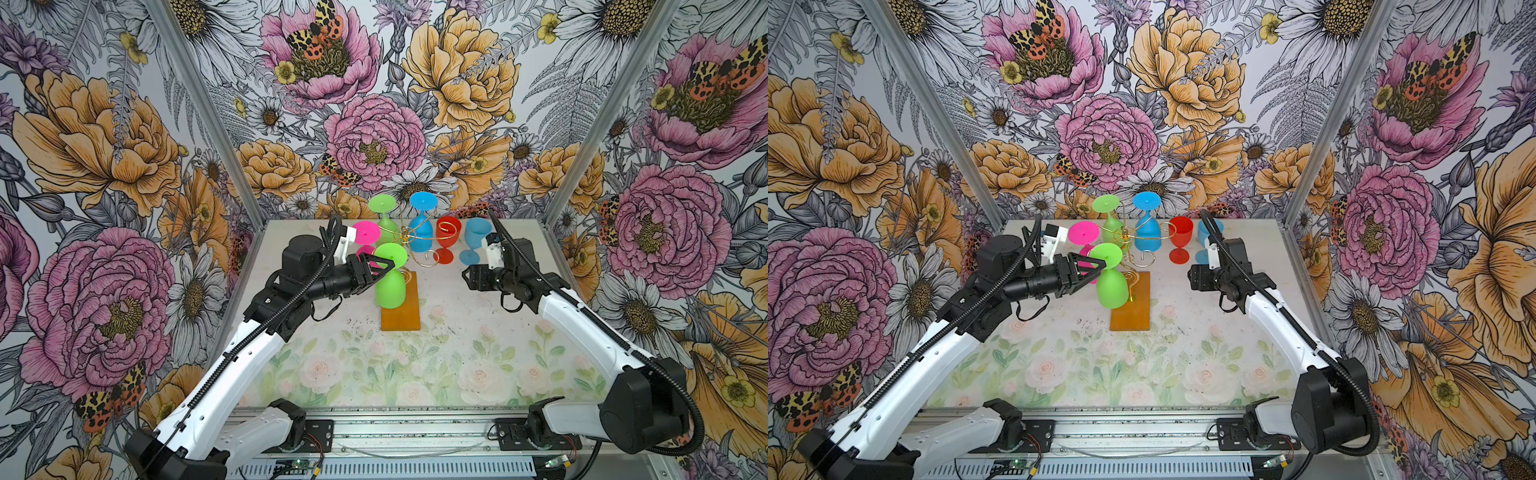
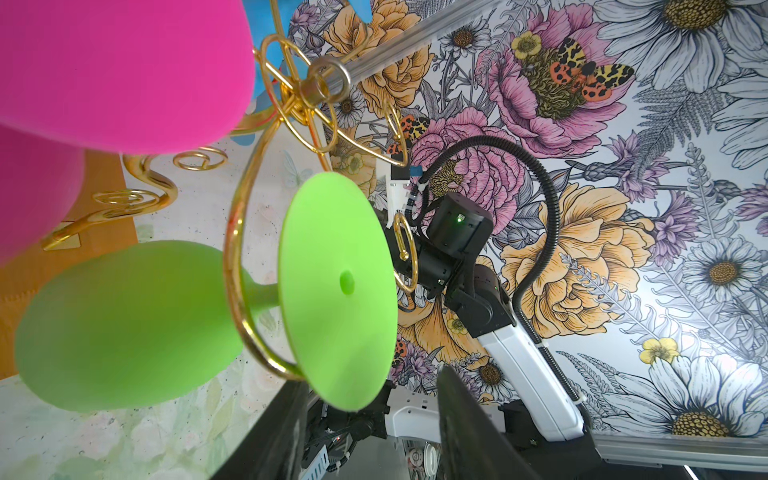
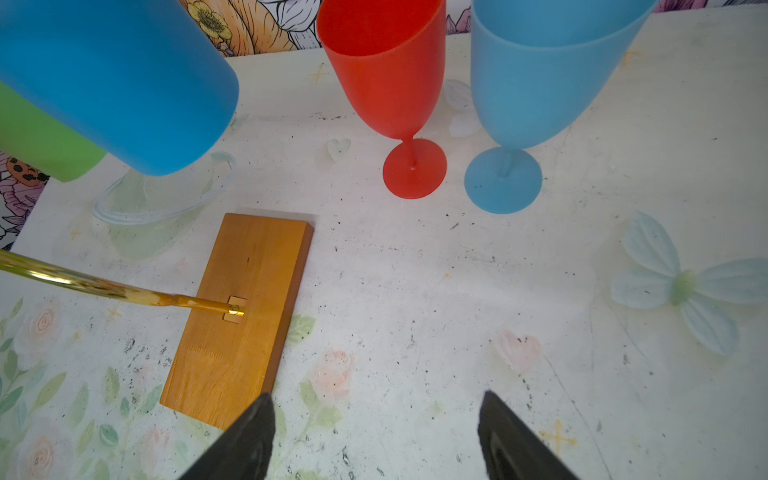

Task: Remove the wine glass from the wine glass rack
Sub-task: 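Close the left gripper on the green glass foot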

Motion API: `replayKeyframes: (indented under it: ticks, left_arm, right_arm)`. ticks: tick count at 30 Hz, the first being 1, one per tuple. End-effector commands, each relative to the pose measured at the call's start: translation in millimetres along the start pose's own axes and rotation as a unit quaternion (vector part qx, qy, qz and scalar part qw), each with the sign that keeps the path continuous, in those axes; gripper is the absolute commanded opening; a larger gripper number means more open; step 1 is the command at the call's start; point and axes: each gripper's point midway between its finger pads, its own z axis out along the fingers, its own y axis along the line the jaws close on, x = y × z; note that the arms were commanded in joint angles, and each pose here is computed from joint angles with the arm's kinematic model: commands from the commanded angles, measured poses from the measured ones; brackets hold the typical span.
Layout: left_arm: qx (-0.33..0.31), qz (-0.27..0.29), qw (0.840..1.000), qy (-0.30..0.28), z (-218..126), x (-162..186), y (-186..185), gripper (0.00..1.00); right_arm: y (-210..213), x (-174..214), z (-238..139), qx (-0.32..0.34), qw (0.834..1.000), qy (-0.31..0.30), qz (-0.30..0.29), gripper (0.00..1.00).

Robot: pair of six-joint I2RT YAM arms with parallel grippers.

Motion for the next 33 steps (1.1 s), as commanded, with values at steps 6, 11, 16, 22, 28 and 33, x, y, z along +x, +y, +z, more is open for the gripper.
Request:
replayKeyframes:
  ticks: [6, 11, 16, 22, 28, 33]
  left_arm:
    - [0.025, -0.01, 1.0, 0.003, 8.3, 2.2, -4.4, 0.48]
    - [0.035, -0.025, 0.999, -0.005, 12.2, 0.0, -2.4, 0.41]
    - [0.037, -0.032, 0.999, -0.01, 13.4, -1.3, -0.1, 0.35]
    - [0.04, -0.032, 0.999, -0.015, 11.2, -2.0, -1.6, 0.3]
    - [0.043, -0.038, 0.998, -0.02, 10.5, -3.8, 0.5, 0.25]
    - [0.047, -0.041, 0.998, -0.02, 10.4, -4.2, 1.5, 0.19]
  right_arm:
    - [1.1, -4.8, -6.2, 0.002, 1.0, -0.02, 0.004, 0.78]
    - [0.4, -4.7, -6.2, 0.004, 1.0, -0.022, 0.006, 0.78]
    - [0.2, -3.4, -5.8, 0.004, 1.0, -0.021, 0.007, 0.78]
    - [0.4, -3.7, -6.1, 0.004, 1.0, -0.022, 0.008, 0.78]
    - [-0.7, -3.2, -6.5, 0.006, 1.0, -0.023, 0.011, 0.78]
    - [-1.0, -2.2, -6.3, 0.006, 1.0, -0.022, 0.011, 0.78]
